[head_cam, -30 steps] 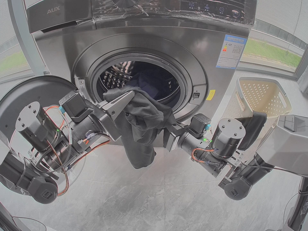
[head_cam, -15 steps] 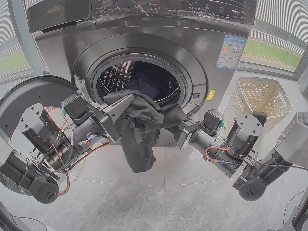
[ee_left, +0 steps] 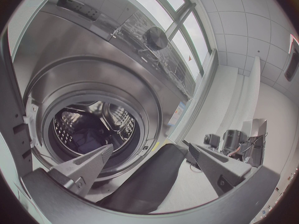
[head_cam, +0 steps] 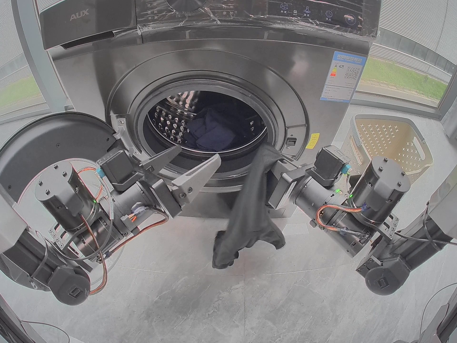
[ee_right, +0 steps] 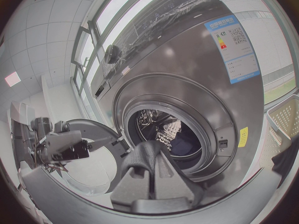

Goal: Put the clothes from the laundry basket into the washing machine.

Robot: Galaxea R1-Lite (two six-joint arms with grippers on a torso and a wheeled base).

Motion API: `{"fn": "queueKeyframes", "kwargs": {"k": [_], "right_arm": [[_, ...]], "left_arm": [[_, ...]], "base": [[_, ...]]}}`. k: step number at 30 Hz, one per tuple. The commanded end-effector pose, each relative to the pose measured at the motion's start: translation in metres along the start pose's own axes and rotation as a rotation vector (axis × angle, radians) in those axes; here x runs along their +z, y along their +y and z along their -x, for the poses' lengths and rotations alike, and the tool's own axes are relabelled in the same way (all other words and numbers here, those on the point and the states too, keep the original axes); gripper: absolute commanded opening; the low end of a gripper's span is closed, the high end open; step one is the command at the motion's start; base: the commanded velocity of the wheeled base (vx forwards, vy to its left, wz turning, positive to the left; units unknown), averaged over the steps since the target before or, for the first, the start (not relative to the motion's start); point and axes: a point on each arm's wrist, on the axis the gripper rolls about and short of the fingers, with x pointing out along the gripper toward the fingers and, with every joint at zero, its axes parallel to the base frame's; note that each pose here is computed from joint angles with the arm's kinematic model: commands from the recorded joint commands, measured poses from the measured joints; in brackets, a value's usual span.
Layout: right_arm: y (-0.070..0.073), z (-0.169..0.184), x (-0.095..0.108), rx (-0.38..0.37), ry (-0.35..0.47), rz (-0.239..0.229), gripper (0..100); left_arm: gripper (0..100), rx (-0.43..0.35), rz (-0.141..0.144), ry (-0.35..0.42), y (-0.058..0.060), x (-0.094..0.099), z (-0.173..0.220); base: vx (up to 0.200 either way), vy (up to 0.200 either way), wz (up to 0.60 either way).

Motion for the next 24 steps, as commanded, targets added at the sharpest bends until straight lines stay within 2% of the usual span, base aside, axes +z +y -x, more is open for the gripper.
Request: {"fn": "queueKeyframes", "kwargs": {"k": [1,8,11,15,21,24], "right_arm": [[0.001,-0.002,0.011,0.004,-0.04,-0.002,0],[0.003,-0.011,0.019,0.005,-0.074,-0.002,0],[0.002,-0.016,0.021,-0.002,-0.091,0.002,0],[0.002,-0.027,0.023,-0.005,-0.11,0.004,0],[0.009,-0.037,0.034,-0.001,-0.143,-0.001,0],[0.01,-0.038,0.035,0.002,-0.147,-0.002,0]], "left_arm": [[100,0.015,0.011,0.051,0.004,-0.014,0.001],[100,0.036,0.011,0.149,0.008,-0.036,0.01],[100,0.04,-0.019,0.227,0.01,-0.054,0.016],[100,0.048,-0.049,0.288,0.014,-0.07,0.019],[100,0.049,-0.048,0.372,0.016,-0.092,0.022],[100,0.062,-0.059,0.414,0.022,-0.104,0.023]], "base": [[0.0,0.0,0.0],[0.0,0.0,0.0],[0.0,0.0,0.0],[0.0,0.0,0.0],[0.0,0.0,0.0],[0.0,0.0,0.0]]}}
